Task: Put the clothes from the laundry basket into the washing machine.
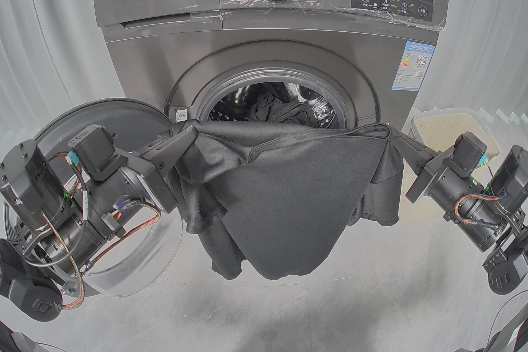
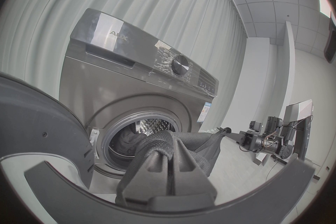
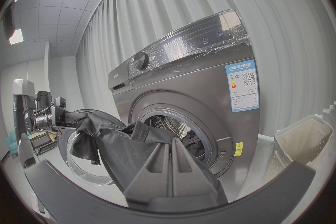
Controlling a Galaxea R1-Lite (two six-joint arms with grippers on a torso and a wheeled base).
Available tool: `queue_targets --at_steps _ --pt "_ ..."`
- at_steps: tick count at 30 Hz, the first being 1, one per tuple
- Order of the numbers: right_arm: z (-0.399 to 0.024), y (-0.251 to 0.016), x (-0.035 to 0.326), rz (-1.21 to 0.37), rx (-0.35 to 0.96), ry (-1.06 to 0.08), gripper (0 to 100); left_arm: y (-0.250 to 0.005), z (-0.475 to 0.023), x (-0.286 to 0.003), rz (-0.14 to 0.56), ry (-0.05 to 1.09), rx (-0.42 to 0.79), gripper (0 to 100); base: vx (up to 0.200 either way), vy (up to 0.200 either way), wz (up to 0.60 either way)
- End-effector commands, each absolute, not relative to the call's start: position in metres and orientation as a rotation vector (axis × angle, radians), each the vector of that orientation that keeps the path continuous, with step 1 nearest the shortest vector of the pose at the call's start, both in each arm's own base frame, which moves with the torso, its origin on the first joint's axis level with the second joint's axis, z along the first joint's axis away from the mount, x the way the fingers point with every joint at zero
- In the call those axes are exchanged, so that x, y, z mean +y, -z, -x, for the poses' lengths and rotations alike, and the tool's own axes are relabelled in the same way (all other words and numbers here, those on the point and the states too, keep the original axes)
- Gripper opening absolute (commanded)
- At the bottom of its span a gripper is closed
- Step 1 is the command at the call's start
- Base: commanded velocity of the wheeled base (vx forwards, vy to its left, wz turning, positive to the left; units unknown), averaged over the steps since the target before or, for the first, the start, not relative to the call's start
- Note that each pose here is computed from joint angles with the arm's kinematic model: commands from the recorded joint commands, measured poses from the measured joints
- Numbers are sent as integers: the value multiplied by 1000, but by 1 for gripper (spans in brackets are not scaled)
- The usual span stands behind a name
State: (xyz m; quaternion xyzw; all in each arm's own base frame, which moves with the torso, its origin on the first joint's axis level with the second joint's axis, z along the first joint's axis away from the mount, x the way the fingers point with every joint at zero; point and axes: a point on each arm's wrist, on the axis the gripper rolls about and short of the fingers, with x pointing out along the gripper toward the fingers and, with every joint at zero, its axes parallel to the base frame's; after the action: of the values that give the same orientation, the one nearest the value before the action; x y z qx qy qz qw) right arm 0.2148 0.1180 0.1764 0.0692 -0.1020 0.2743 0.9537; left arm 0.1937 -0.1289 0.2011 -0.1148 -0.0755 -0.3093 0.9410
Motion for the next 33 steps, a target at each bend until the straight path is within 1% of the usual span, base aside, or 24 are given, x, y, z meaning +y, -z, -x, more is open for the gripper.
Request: queue_targets --at_steps 1,8,9,14,17,23,27,33 --pt "-219 -184 121 -153 -242 -536 0 -199 -198 -124 222 599 -151 0 0 0 0" --pt "-223 -196 123 -170 -289 -508 0 -195 -205 -124 218 575 -137 0 0 0 0" --pt "-223 -196 123 -170 -293 -505 0 -195 -208 -122 217 547 -138 0 0 0 0" --pt "-225 -200 123 -175 -311 -501 0 -203 -215 -119 229 517 -179 0 0 0 0" --pt "-226 -204 125 -184 -327 -483 0 -202 -216 -115 226 501 -180 0 0 0 0" --pt "-226 -206 125 -190 -335 -473 0 -200 -215 -115 219 500 -174 0 0 0 0" --pt "-225 -209 124 -192 -342 -471 0 -194 -213 -115 207 507 -149 0 0 0 0" --pt "-223 -210 124 -192 -344 -471 0 -195 -213 -117 211 512 -155 0 0 0 0"
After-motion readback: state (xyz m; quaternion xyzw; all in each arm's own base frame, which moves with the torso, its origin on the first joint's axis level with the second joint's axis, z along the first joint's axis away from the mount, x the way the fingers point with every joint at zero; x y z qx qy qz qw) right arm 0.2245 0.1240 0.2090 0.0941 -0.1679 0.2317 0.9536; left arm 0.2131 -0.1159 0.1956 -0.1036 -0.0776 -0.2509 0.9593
